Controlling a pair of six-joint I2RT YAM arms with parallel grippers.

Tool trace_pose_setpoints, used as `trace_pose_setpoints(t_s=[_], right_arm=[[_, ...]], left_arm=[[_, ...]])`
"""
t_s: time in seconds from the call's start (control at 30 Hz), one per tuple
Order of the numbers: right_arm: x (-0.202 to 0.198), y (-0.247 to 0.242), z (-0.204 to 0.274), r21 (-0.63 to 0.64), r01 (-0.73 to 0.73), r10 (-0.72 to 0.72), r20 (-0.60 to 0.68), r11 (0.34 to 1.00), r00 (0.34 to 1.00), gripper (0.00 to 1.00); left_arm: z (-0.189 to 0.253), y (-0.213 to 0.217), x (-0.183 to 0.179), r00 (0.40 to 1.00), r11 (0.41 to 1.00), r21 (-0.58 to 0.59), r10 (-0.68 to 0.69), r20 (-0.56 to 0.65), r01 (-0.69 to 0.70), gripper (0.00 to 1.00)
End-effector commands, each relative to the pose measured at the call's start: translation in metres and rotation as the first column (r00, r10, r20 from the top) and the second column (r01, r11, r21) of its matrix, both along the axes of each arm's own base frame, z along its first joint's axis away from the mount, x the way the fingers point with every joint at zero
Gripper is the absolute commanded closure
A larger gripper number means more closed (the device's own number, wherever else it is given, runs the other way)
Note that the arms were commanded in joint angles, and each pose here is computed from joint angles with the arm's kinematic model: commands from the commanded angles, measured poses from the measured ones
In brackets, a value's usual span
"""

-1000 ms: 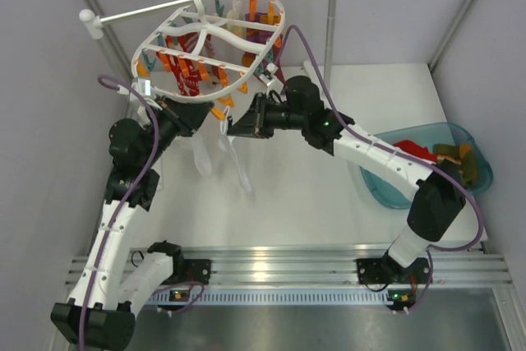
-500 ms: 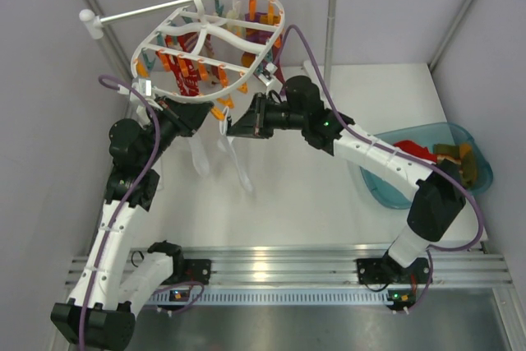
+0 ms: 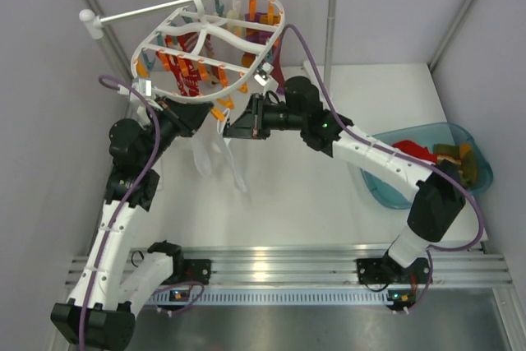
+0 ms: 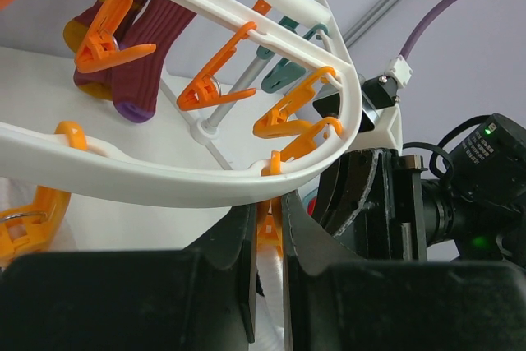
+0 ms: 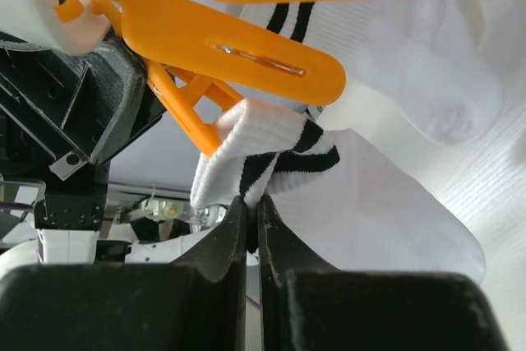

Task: Clip the socks to the hanger
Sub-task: Clamp the sock onto the hanger.

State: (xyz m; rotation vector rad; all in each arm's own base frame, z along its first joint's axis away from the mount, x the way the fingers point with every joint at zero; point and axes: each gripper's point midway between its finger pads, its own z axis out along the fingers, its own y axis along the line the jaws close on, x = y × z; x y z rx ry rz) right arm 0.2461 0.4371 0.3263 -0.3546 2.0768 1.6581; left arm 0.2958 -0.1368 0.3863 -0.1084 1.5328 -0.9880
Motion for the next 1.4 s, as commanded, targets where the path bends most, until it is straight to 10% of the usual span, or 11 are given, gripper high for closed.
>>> trace_pose_setpoints(t_s=[0.0, 0.8, 1.37], right_arm=[[-0.019, -0.004, 0.063, 0.124, -0.053, 0.034, 0.149, 0.991, 0.988, 1.00], [-0.006, 0.003, 0.052, 0.100, -0.026, 0.009, 0.171, 0.995, 0.985, 1.00], [0.006, 0.004, 0.046, 0.076, -0.009, -0.009, 0.232, 0.997, 0.973, 1.00]], left_arm=[[0.000, 0.007, 0.002, 0.999, 0.999, 0.017, 0.036, 0.018, -0.036, 1.00], [0.003, 0.003, -0.002, 1.000, 1.000, 0.014, 0.012, 0.012, -0.012, 0.99], [0.025, 0.013, -0.022, 0.996, 0.998, 0.034, 0.056, 0.066, -0.058, 0.37]])
